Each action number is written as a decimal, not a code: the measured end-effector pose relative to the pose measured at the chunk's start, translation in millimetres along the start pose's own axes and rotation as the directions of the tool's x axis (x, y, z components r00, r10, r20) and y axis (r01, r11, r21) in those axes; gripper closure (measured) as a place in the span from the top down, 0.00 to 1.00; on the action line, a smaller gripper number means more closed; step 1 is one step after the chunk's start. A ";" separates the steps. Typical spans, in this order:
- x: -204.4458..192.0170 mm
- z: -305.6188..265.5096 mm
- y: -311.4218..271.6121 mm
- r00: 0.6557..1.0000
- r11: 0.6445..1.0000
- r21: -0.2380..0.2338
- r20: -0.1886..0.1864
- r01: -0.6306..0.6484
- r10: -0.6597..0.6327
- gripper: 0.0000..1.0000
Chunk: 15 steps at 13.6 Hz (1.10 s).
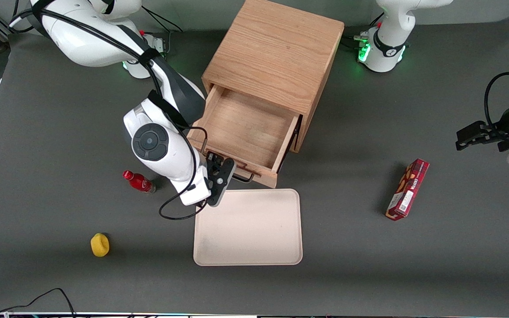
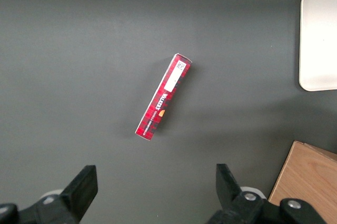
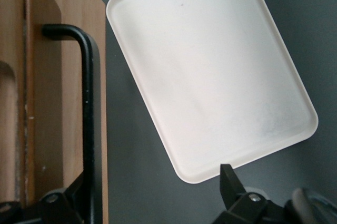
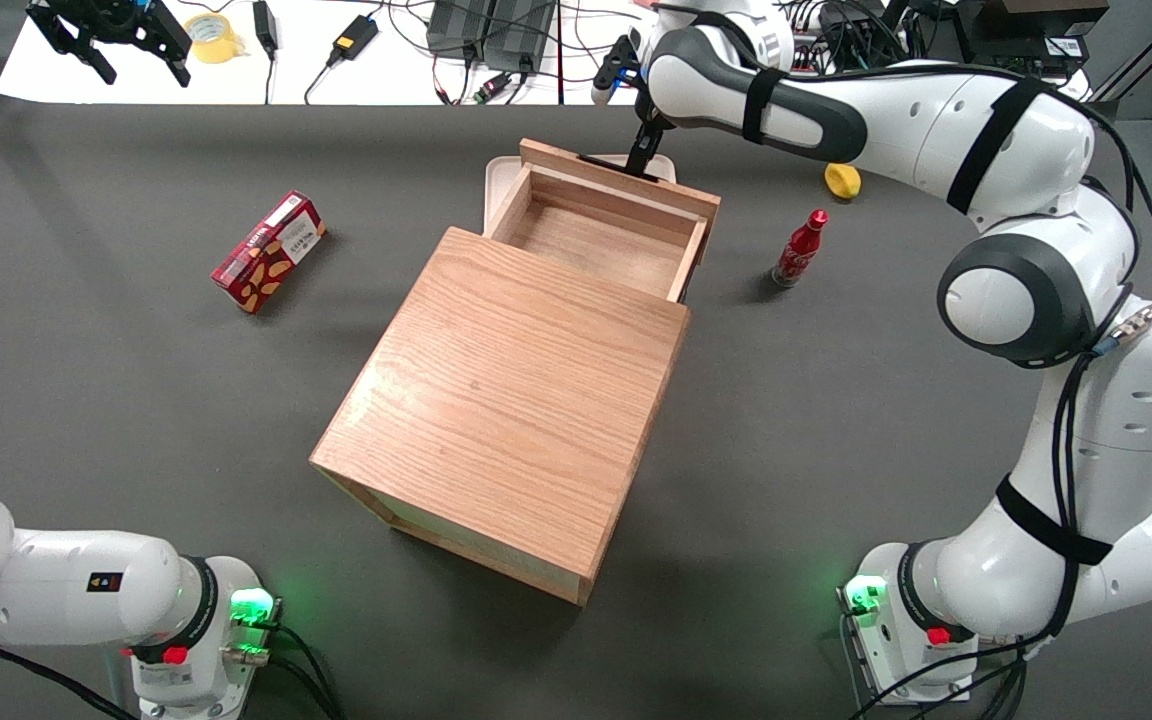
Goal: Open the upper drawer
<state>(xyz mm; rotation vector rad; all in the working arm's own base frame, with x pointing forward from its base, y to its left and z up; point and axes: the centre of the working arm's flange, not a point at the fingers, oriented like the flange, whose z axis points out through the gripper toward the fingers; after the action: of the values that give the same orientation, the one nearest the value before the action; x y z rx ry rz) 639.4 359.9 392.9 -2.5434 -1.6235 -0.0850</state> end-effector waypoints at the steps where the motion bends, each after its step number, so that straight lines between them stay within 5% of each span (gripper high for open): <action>1: -1.3 -2.1 3.5 1.000 1.000 -0.005 -0.002 0.004 -0.004 1.00; 15: -14.8 -20.3 38.2 0.999 0.998 -0.045 -0.025 0.040 -0.041 1.00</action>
<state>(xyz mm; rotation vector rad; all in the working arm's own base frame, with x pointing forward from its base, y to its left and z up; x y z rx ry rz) 668.1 328.0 408.6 -2.5306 -1.6827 -0.1583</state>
